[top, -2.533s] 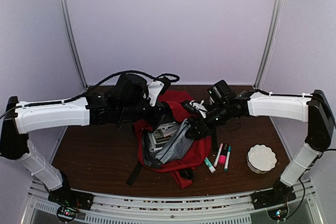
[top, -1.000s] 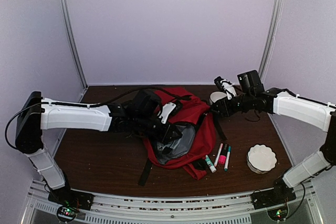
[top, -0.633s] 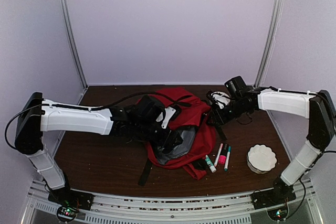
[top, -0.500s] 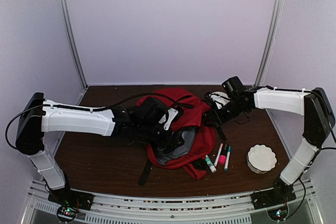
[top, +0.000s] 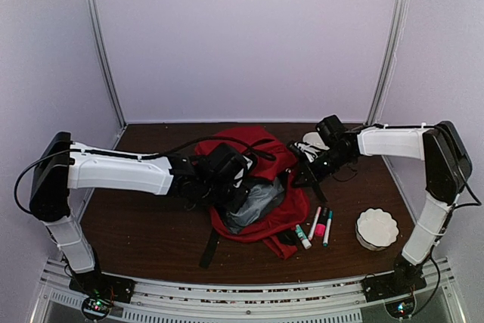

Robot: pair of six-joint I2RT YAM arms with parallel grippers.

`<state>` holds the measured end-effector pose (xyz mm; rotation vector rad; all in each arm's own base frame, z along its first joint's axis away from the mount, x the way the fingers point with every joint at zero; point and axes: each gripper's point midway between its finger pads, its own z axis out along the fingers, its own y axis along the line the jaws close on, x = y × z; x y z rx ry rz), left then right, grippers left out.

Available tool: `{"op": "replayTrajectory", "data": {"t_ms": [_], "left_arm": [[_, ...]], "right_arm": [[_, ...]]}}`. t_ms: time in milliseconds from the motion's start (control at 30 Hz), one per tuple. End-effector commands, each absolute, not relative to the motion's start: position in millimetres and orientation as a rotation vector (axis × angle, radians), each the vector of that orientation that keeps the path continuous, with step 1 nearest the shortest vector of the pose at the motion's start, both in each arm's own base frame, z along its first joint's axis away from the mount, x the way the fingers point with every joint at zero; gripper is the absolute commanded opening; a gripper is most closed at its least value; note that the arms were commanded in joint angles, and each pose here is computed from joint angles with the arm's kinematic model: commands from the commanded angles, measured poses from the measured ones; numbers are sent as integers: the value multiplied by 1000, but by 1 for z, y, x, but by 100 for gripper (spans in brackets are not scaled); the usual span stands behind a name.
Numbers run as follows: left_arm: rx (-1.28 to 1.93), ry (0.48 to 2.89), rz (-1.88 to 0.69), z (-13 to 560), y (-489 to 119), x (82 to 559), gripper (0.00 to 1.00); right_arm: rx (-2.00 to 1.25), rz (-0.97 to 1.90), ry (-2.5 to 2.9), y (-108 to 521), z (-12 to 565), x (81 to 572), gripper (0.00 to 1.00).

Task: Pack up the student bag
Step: Adjust the largest pocket of the bag, then place the largest pocket in the largest pocket of the bag.

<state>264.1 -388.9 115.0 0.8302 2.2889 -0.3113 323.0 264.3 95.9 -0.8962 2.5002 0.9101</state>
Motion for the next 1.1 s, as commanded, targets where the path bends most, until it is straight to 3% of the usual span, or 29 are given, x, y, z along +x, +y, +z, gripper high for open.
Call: {"op": "replayTrajectory", "data": {"t_ms": [0, 267, 500, 533, 633, 767, 900, 1067], "left_arm": [[750, 2236, 29, 128, -328, 310, 0], [739, 2132, 56, 137, -324, 321, 0], [818, 2093, -164, 149, -349, 291, 0], [814, 2081, -193, 155, -349, 286, 5], [779, 2059, -256, 175, -339, 275, 34], [727, 2043, -280, 204, -316, 264, 56], [700, 2055, -311, 217, -293, 246, 61], [842, 1948, -569, 233, -322, 199, 56]], "right_arm": [[-1171, 1394, 2251, 286, 144, 257, 0], [-1367, 1952, 2017, 271, 184, 185, 1], [-1302, 1981, 2023, 267, 183, 196, 9], [-1307, 1971, 2014, 269, 188, 198, 10], [-1306, 1957, 1983, 272, 201, 201, 13], [-1326, 1935, 1976, 273, 205, 200, 24], [-1369, 1890, 1957, 268, 212, 200, 26], [-1402, 1762, 1934, 265, 232, 217, 32]]}}
